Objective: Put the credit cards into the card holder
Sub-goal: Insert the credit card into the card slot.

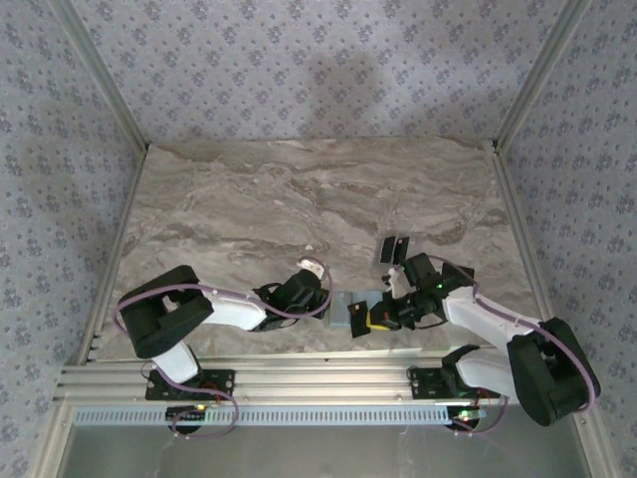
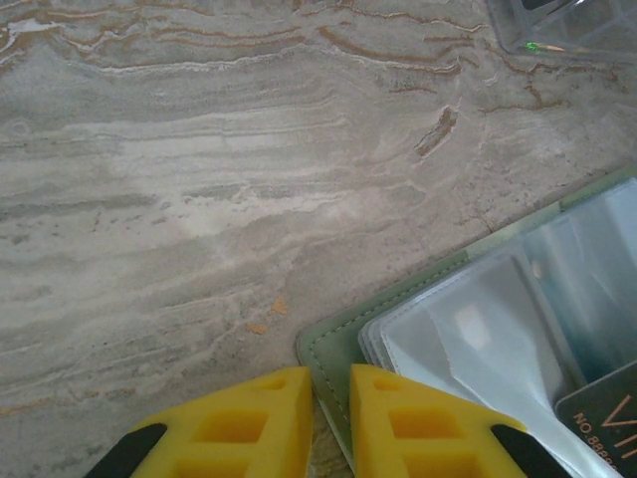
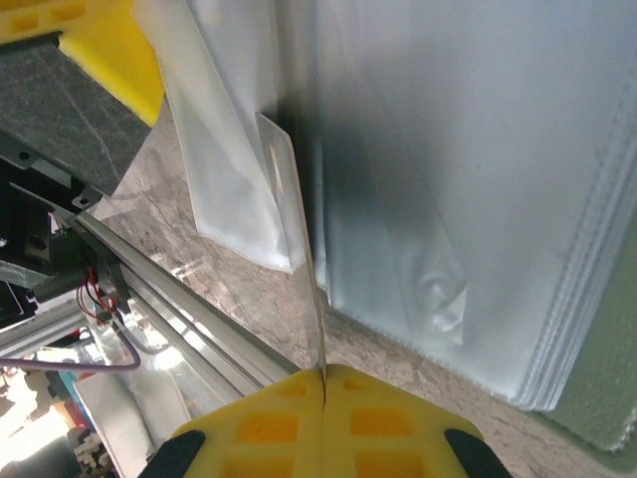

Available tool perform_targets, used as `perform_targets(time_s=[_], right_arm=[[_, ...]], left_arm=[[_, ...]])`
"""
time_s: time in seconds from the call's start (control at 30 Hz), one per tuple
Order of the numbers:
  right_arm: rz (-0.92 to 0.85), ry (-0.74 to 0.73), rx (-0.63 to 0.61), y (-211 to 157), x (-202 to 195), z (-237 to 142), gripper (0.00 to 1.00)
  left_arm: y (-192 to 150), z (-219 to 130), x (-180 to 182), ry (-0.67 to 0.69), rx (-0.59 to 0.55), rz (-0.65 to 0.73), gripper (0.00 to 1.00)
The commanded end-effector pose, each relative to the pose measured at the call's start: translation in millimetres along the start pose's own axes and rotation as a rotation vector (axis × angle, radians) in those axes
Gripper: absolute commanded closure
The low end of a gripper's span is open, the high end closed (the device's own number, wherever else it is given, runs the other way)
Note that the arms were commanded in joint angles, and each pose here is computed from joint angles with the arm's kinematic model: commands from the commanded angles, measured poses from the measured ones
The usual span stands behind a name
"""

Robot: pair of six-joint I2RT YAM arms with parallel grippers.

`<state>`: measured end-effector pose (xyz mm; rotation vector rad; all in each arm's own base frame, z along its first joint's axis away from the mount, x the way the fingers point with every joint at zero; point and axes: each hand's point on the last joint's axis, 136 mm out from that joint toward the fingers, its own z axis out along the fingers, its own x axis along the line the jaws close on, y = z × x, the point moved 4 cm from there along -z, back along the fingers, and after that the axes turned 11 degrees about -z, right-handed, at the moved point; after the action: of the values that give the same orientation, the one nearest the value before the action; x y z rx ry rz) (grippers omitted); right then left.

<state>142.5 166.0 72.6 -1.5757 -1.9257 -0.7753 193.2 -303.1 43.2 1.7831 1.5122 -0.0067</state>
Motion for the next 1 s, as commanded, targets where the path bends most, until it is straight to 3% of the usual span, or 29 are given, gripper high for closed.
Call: perform_targets(time_s=[0.0,0.43,0.73,0.97], right_arm=[[-0.031,0.029,-0.022,13.0,6.7,-1.4,1.0],[-0.045,0.037,-0.076,33.5,7.4,4.2,1.0],[-0.137,-0.156,-0.105,37.2,5.1,4.0,1.0],[-0.169,-0.206,-0.112,34.2,3.8,5.5,1.0]], left_arm=[[-61.7,6.9,31.4,0.089,0.256,0.027,0.82],[-62.3,7.5,30.4,0.081,0.259,0.027,0.82],[-62.7,6.9,30.8,0.08,0.259,0.026,0.82],[-63.1,5.9,31.3,0.08,0.26,0.024,0.82]])
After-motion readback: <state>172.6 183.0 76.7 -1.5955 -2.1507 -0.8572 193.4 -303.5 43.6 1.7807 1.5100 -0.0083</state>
